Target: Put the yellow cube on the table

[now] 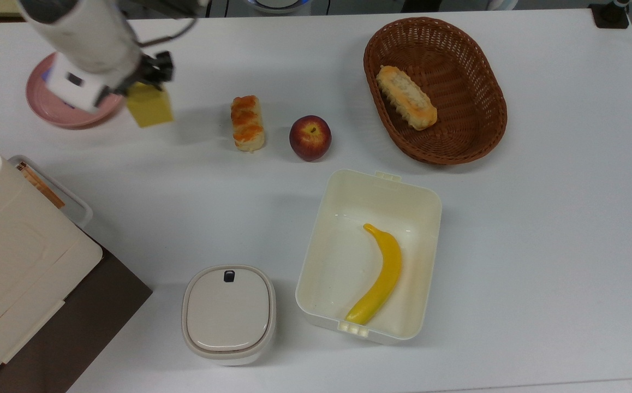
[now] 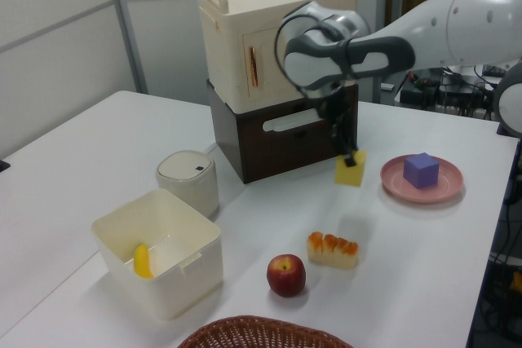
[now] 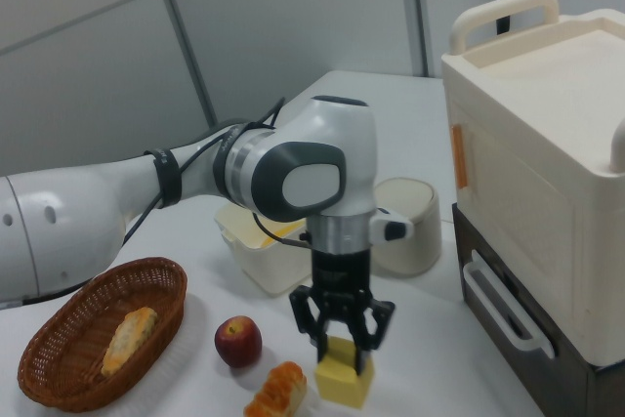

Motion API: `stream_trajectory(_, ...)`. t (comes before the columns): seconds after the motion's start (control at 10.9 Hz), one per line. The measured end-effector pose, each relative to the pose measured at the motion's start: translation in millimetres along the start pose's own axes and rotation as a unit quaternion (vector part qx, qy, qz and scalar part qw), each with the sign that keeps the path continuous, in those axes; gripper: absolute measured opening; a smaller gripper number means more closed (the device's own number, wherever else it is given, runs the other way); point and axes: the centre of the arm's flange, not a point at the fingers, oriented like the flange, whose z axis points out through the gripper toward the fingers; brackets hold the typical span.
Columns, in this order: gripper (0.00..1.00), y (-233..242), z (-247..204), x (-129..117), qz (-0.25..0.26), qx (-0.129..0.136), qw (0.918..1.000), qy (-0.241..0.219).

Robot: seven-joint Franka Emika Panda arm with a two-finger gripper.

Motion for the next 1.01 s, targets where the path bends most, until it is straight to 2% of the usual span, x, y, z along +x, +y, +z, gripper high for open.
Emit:
stream_trajectory(0.18, 0.52, -31.7, 5.0, 23.9, -0.007, 0.01, 0.9999, 0.0)
stream_trajectory(0.37, 0.52, -55.1, 3.9, 45.0, 0.011, 0.02, 0.9994, 0.027)
stream_trajectory(0.46, 0.48, -66.3, 3.2, 56.4, 0.026, 0.022, 0.9985, 0.044)
stream_trajectory(0.64, 0.53, -85.7, 5.8, 77.1, 0.044, 0.015, 0.9968, 0.064)
stream_trajectory(0.74, 0.6, -91.3, 9.0, 83.4, 0.045, 0.013, 0.9967, 0.066)
stream_trajectory(0.92, 0.91, -92.1, 10.3, 85.6, 0.046, 0.011, 0.9966, 0.067)
stream_trajectory(1.01, 1.0, -91.2, 7.2, 84.9, 0.047, 0.01, 0.9964, 0.07)
